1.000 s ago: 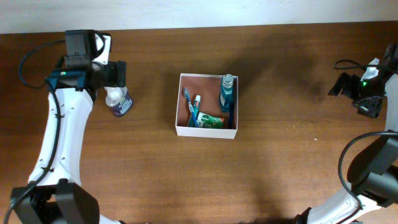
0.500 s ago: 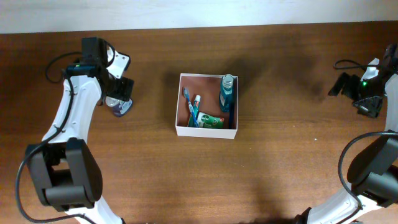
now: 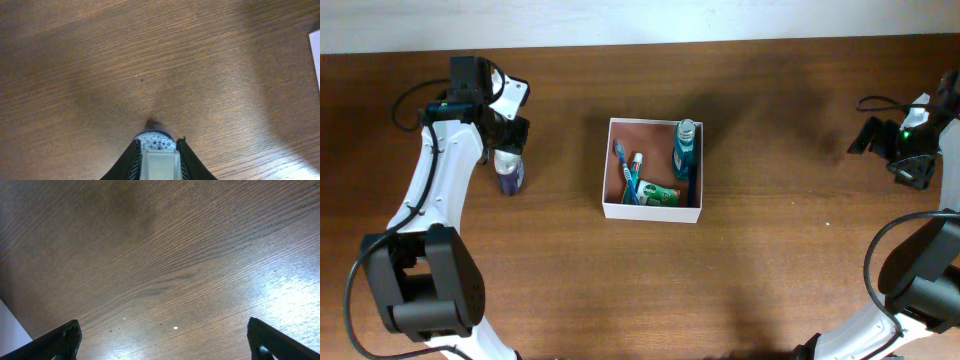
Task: Pack container
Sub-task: 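Carry the soap pump bottle right over the box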
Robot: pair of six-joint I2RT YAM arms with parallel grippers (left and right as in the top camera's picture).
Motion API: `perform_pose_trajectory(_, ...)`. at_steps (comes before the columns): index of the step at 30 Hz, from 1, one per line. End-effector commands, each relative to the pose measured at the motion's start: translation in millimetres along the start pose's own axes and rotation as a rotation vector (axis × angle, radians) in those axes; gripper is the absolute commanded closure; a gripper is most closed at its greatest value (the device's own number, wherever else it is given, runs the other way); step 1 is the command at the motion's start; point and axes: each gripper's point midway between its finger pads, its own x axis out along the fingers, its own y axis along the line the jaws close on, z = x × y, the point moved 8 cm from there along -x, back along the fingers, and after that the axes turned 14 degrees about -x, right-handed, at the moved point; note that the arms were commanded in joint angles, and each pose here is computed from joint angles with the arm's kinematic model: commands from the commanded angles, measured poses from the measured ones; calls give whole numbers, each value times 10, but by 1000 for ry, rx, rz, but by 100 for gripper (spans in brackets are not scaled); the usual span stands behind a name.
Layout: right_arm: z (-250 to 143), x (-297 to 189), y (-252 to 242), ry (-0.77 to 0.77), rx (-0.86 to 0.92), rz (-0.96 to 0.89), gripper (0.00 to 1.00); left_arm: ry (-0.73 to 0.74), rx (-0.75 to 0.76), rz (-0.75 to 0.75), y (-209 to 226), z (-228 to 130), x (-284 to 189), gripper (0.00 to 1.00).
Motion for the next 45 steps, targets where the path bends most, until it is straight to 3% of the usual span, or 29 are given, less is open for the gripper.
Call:
perform_pose_trajectory(1, -1, -10, 18, -4, 2, -2, 1, -1, -96, 0, -14, 49, -39, 89)
perform_pose_trajectory(5, -1, -10, 18, -4, 2, -2, 1, -56, -67, -64, -284, 242, -277, 92)
perform_pose_trajectory(11, -1, -10, 18, -4, 2, -2, 1, -239, 39, -177, -1053, 533, -918, 92)
perform_pose_trajectory(19, -1, -10, 18, -4, 2, -2, 1, -400, 74, -280, -1587, 601, -1362, 92)
perform_pose_trajectory(27, -2, -10, 16, -4, 3, -2, 1, -418, 34, -320, -1997, 536, -1423, 92)
perform_pose_trajectory(32, -2, -10, 17, -4, 3, -2, 1, -453, -33, -189, -2215, 443, -1314, 92)
perform_pose_trajectory(41, -1, -10, 18, -4, 2, -2, 1, -429, -98, -182, -2431, 373, -892, 93)
perform_pose_trajectory(45, -1, -10, 18, -4, 2, -2, 1, -416, -131, -185, -2494, 392, -679, 100)
